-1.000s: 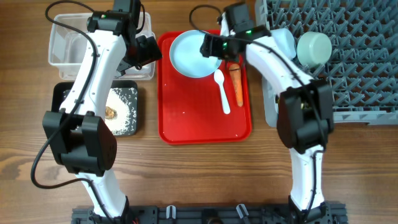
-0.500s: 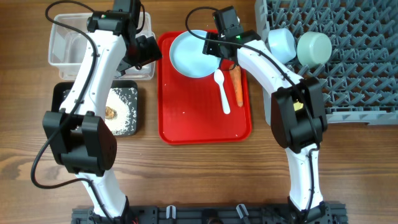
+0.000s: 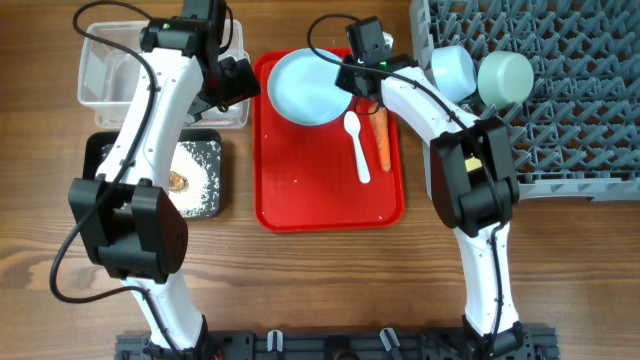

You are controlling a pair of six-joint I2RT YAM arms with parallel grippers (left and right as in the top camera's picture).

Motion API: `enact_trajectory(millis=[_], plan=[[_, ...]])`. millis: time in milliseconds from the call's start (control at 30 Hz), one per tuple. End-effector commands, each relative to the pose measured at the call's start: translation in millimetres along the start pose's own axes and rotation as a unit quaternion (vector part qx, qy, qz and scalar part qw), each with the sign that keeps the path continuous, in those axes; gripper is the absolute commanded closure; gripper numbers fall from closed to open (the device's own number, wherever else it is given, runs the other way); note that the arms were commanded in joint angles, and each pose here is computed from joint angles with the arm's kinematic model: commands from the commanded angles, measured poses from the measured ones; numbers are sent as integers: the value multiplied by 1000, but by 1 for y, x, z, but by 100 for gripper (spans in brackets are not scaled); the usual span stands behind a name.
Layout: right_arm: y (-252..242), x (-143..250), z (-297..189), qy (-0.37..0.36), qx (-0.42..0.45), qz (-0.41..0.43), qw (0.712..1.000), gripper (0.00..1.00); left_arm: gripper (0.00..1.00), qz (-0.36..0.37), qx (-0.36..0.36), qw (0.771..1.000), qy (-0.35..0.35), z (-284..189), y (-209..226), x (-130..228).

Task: Sort waste into correct bins and load items into the dishwasher rack
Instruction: 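Lift the plate off the red tray toward the rack, then stand the plate upright in the rack and release it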

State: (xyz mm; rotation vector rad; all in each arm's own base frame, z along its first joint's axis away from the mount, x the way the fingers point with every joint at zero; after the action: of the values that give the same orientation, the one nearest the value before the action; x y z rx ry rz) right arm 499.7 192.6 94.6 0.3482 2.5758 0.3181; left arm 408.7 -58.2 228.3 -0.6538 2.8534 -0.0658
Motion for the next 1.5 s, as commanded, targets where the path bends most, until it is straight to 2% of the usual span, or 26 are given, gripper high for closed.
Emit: enact_trajectory(millis=[0,133,267,400,500,567,600,667,733,833,1033,1167,1233,1333,1400,1467], plan=[[-1,4,10,9,-2,9,1000,83,0,-4,0,1000,2,2,-1,0],[1,4,11,7,-7,8,1000,94,0,-4,-1,1000,2,2,-1,0],[0,10,16,22,-10,5,1000,96,0,-4,0,1000,2,2,-1,0],[1,17,17,42,-14,3,999,92,0,-4,-1,1000,2,2,-1,0],[-1,19,17,49,-8,-12,999,82,0,-4,0,1000,2,2,-1,0],[-2,19,17,50,-6,-19,999,80,0,-4,0,1000,2,2,-1,0],[-2,19,17,50,-6,-22,998,81,0,-4,0,1000,2,2,-1,0],[-1,19,17,50,-7,-22,999,94,0,-4,0,1000,2,2,-1,0],[0,17,14,46,-11,-21,999,96,0,-4,0,1000,2,2,-1,0],[-2,-4,-7,31,-34,-17,999,96,0,-4,0,1000,2,2,-1,0],[-16,-75,-107,-85,-50,-53,994,96,0,-4,0,1000,2,2,-1,0],[-31,-107,-170,-158,-48,-97,981,96,0,-4,0,1000,2,2,-1,0],[-45,-119,-194,-195,-9,-107,975,96,0,-4,0,1000,2,2,-1,0],[-80,-138,-231,-258,126,-106,952,96,0,-4,0,1000,2,2,-1,0],[-104,-147,-249,-280,240,-120,922,96,0,-4,0,1000,2,2,-1,0],[-124,-150,-260,-267,351,-157,884,96,0,-4,0,1000,2,2,-1,0]])
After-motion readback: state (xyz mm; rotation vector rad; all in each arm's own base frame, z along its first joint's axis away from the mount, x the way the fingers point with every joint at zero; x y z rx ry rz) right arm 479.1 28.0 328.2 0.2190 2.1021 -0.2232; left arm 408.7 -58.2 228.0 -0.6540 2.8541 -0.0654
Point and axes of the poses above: each gripper's point midway between its finger pads, its own z axis out along the fingers, its own y axis along the line the jaws close on, x = y × z, the point moved 9 cm from there along -z, back along the fingers, and after that the axes turned 2 degrees about -z, right-handed, at the moved point
